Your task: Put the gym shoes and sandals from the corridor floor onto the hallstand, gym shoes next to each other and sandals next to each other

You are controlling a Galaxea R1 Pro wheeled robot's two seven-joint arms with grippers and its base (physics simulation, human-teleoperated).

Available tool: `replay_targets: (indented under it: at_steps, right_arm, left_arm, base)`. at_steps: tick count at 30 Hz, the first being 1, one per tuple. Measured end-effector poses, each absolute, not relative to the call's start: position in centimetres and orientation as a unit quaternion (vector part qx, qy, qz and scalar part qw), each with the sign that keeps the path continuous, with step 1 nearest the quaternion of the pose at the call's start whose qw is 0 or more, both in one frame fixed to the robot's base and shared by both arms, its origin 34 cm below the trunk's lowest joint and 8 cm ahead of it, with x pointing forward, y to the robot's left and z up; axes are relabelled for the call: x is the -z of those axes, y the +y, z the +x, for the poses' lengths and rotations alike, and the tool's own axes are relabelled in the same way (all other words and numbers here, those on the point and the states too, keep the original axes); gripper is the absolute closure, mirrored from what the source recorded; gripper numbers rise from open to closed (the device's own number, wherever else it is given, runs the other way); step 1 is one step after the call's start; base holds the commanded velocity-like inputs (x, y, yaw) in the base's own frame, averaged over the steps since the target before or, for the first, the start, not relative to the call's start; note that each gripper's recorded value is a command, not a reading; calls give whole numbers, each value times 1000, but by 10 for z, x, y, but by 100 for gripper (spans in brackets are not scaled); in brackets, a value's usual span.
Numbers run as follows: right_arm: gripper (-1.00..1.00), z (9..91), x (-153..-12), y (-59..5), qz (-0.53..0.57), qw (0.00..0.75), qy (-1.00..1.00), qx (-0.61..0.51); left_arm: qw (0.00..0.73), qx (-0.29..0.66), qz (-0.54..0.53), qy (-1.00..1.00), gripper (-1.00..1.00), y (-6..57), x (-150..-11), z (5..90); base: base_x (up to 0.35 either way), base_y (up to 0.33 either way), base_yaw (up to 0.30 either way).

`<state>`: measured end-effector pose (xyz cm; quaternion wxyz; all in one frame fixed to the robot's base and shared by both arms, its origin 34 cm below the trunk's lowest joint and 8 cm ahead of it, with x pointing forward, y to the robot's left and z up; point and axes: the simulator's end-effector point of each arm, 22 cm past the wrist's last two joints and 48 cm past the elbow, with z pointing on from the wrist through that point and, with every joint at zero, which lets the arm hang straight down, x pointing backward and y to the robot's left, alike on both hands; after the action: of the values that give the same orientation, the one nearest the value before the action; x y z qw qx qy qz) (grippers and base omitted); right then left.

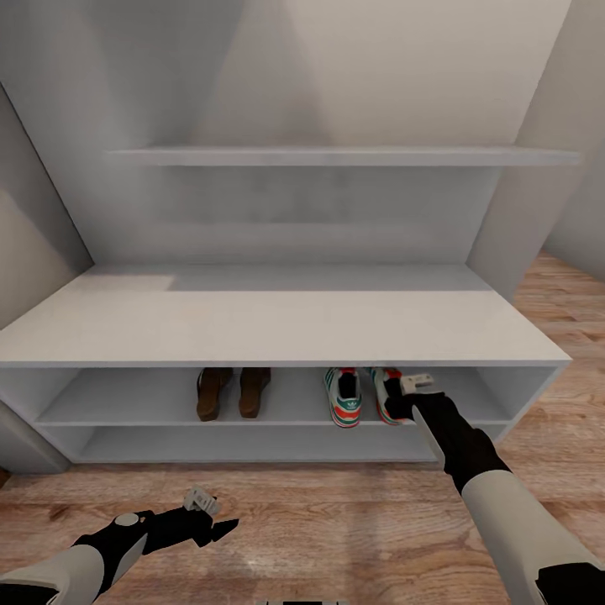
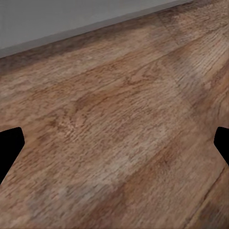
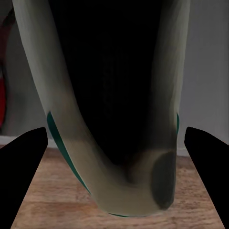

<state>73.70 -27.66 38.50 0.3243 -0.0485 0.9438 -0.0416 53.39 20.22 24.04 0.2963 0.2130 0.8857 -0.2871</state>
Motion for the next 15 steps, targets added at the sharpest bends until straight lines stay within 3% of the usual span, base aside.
replay_targets:
  at_steps: [15]
  right_arm:
    - [100,742,-393,-275,-49,334,940,41]
  left_arm:
    - [296,287,214,886,-100,202,-240,534]
  base:
    - [0,0,0]
